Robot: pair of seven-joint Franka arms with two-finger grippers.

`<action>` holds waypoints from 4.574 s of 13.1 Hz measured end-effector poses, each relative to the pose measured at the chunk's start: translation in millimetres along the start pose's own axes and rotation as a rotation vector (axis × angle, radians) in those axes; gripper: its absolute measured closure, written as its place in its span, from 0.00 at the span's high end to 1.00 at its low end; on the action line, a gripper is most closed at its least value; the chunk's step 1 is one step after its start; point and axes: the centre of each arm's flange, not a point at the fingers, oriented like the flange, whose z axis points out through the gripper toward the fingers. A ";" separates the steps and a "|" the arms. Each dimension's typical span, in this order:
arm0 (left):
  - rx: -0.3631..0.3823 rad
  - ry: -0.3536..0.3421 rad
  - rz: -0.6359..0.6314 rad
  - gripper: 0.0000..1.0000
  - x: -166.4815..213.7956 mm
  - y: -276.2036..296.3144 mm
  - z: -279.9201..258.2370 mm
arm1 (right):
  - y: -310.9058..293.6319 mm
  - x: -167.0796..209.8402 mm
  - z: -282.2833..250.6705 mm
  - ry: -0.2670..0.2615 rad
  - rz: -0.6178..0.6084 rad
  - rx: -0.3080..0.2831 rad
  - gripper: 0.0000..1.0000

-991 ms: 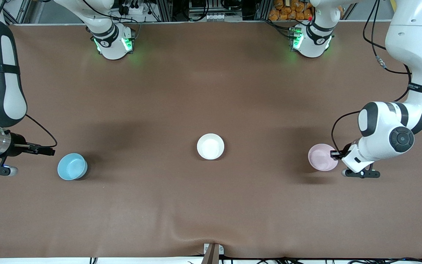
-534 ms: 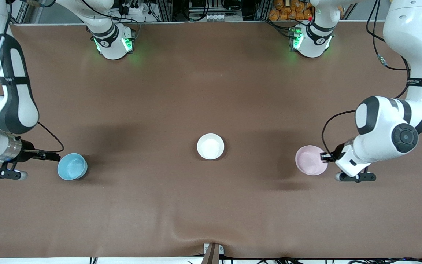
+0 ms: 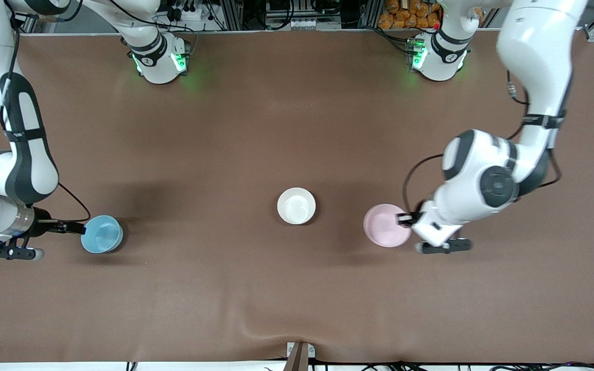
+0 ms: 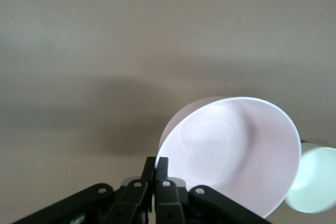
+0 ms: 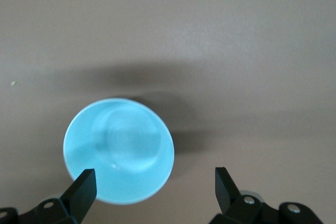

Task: Stack pink and blue bowls on white bowl
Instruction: 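Carry the pink bowl with the left gripper onto the white bowl, then release the pink bowl with the left gripper while the right gripper grasps the blue bowl, then carry the blue bowl with the right gripper while the left gripper withdraws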

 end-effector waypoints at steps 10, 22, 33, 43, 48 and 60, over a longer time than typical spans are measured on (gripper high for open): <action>-0.023 -0.039 -0.076 0.03 -65.8 143.6 65.3 | 0.3 -3.2 57.6 -0.058 0.003 0.009 0.99; -0.043 -0.016 -0.102 0.03 -90.0 175.3 113.3 | 6.4 -6.1 69.9 -0.078 0.023 0.024 0.06; -0.035 -0.016 -0.110 0.03 -87.9 167.2 119.9 | -4.1 -7.4 60.8 -0.129 0.047 0.101 0.03; -0.025 -0.029 -0.126 0.03 -100.3 173.9 128.2 | -75.9 -24.6 -12.4 -0.260 -0.173 0.193 0.03; -0.017 -0.034 -0.134 0.32 -99.8 169.5 131.9 | -100.3 -30.9 -19.6 -0.296 -0.199 0.249 0.03; -0.007 -0.001 -0.225 1.00 -48.4 117.1 48.1 | -268.2 -36.1 -54.5 -0.243 0.173 0.283 0.03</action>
